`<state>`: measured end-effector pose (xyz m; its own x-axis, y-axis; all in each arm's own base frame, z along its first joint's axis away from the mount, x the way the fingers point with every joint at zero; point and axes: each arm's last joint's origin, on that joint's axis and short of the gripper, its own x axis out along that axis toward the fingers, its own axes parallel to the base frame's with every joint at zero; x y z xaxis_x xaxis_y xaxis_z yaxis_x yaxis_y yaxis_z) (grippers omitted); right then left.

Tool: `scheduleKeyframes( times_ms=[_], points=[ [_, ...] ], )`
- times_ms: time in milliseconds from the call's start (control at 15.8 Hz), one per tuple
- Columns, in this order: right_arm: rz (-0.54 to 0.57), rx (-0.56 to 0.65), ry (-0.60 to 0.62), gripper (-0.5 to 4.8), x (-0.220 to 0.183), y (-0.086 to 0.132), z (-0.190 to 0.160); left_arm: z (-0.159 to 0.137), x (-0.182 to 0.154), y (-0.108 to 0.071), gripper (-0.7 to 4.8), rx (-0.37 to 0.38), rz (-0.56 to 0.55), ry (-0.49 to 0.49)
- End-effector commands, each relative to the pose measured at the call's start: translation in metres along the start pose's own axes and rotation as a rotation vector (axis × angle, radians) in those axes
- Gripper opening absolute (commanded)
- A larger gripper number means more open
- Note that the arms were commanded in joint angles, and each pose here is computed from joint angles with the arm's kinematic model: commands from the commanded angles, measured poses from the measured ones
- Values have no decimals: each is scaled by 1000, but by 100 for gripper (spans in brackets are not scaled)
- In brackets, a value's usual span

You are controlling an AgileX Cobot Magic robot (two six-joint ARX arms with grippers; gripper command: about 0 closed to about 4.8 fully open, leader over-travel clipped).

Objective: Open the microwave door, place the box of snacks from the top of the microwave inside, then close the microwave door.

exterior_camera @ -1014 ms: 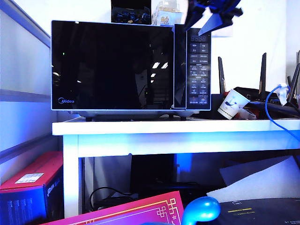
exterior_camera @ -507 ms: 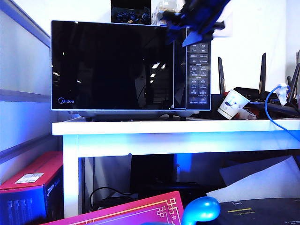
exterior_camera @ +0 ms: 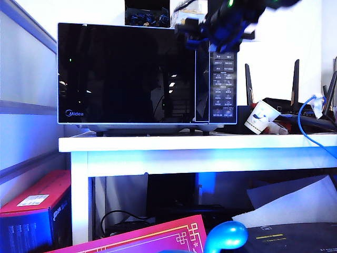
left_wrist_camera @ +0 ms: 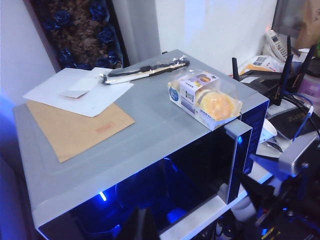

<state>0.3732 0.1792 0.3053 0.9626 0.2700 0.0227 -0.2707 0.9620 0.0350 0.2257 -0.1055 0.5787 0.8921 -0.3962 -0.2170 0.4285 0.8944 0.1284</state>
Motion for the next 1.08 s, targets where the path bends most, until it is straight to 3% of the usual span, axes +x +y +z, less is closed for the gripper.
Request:
scheduleKeyframes(
  times_ms=[63,444,570,760,1077],
  points=[
    [4,14,-56,285,8,1,-7,2,-4,0,-6,4,7,-21],
    [-70,21,-89,284,16,0,-19,3,-4,0,-6,-2,7,-28],
    [-137,-13,-73,363,12,-2,-13,3,-4,0,-7,-1,7,-28],
    [-122,-13,-114,374,8,-4,-1,3,-4,0,-6,-5,7,-29],
    [-60,-15,-111,373,16,-1,-15,3,-4,0,-6,-5,4,-28]
  ],
)
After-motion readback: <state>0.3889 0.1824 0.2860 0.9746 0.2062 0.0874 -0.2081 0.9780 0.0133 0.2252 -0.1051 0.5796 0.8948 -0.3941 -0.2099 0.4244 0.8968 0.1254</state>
